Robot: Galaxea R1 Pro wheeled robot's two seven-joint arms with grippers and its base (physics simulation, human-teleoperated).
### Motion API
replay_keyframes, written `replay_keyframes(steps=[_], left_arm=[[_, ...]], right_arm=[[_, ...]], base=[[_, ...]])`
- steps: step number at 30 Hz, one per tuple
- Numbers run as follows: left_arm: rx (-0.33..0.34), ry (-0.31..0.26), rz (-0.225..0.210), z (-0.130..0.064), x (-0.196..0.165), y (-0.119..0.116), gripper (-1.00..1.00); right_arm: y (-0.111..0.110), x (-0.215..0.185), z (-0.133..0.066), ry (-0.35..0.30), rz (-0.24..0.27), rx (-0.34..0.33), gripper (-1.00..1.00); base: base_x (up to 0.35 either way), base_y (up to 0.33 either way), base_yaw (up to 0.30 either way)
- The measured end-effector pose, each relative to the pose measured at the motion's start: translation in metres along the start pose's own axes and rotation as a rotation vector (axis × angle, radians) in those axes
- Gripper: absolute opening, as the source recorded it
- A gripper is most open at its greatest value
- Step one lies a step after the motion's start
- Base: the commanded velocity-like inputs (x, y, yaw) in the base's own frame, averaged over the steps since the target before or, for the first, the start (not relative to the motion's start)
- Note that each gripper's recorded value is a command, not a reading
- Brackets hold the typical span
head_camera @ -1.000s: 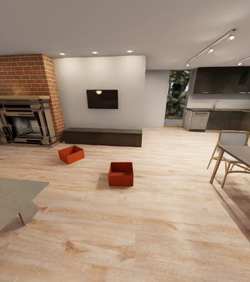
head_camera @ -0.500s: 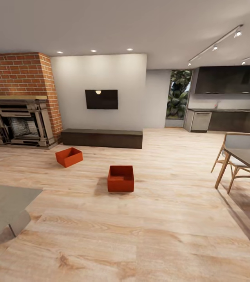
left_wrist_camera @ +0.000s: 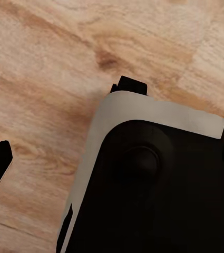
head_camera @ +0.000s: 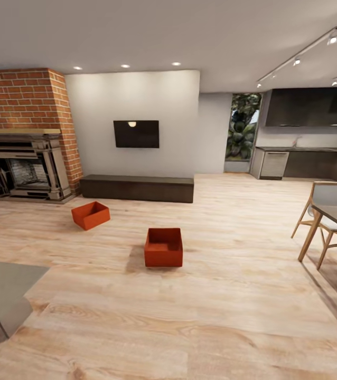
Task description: Move the two storage containers from the living room to the garage. In the garage, place one container on the floor and stack the other container on top of it (either order is fine).
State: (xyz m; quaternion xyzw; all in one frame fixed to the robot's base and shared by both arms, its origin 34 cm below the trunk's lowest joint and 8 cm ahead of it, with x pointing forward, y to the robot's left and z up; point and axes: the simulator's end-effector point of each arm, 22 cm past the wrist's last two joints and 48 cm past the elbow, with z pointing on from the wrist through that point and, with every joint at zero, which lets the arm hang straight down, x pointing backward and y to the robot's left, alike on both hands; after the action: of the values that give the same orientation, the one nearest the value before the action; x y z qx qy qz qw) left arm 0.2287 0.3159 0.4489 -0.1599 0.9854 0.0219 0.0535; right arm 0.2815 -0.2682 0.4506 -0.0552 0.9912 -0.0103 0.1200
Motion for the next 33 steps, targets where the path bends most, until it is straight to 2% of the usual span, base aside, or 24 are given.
replay_keyframes(steps=[16, 33], left_arm=[[-0.002, 0.000, 0.000, 0.0000, -0.0002, 0.0009, 1.00], [-0.001, 0.000, 0.000, 0.0000, -0.0002, 0.0006, 1.00]], right_arm=[[0.0010, 0.0000, 0.0000, 0.000, -0.001, -0.002, 1.00], [0.0002, 0.0001, 0.0000, 0.001, -0.001, -0.001, 1.00]], base=[[0.329, 0.085, 0.000], [0.330, 0.005, 0.000]])
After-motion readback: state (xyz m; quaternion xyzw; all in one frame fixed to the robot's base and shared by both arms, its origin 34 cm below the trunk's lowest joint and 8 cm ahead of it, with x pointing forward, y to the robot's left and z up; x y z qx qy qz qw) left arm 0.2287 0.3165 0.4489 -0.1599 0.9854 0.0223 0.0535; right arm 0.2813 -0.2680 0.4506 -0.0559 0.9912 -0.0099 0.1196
